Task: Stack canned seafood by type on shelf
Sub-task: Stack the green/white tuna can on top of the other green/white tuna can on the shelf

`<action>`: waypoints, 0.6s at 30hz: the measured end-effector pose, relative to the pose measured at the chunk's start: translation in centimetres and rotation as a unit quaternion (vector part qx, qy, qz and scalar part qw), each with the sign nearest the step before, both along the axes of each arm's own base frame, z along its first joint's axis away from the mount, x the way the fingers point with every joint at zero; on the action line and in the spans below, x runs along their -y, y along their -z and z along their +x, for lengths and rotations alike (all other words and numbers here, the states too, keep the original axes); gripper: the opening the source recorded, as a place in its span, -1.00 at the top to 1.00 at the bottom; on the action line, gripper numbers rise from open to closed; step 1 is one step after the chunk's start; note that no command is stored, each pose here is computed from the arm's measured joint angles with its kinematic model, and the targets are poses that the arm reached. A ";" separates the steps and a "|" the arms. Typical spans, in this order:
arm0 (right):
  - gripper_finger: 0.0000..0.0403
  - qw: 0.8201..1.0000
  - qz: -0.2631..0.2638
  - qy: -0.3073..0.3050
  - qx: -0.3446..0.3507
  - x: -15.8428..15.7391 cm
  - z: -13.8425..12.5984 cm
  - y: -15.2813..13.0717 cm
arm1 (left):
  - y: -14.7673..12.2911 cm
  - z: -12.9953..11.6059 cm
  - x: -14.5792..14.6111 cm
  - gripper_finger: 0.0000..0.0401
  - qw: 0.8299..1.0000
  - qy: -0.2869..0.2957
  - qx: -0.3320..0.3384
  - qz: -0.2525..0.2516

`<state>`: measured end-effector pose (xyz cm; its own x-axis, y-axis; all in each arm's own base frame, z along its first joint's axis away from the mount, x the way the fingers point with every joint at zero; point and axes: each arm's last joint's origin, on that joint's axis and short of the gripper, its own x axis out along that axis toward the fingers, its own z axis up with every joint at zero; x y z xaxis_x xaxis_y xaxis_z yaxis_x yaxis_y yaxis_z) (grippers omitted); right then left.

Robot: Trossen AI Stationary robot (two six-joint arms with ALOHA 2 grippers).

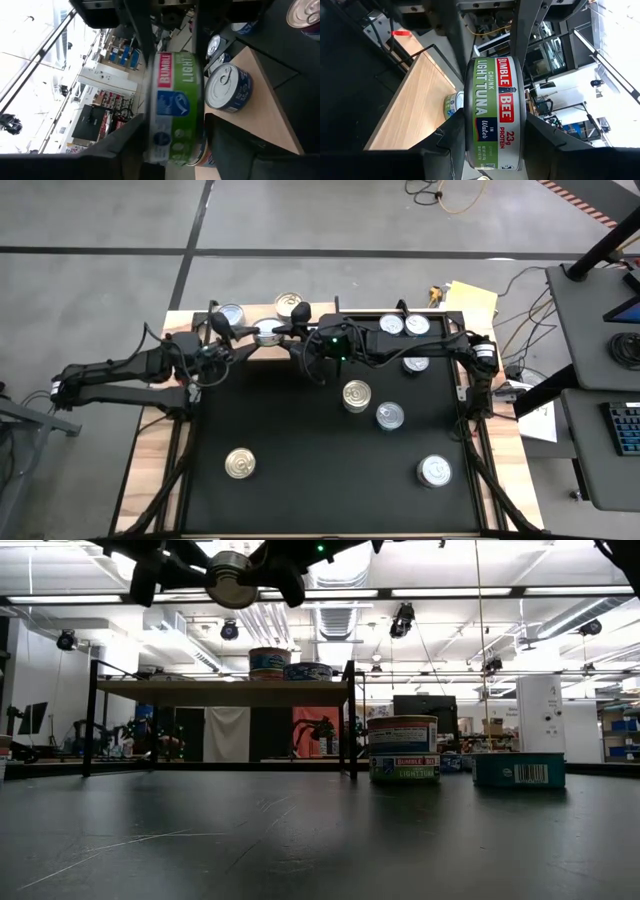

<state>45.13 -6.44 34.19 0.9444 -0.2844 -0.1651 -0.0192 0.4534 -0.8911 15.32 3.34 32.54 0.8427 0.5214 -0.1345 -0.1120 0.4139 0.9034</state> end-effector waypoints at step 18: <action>-0.26 0.998 0.006 0.062 -0.001 1.1 -0.4 0.0 | 0.1 -0.4 -1.1 0.37 0.982 -0.186 -0.008 0.023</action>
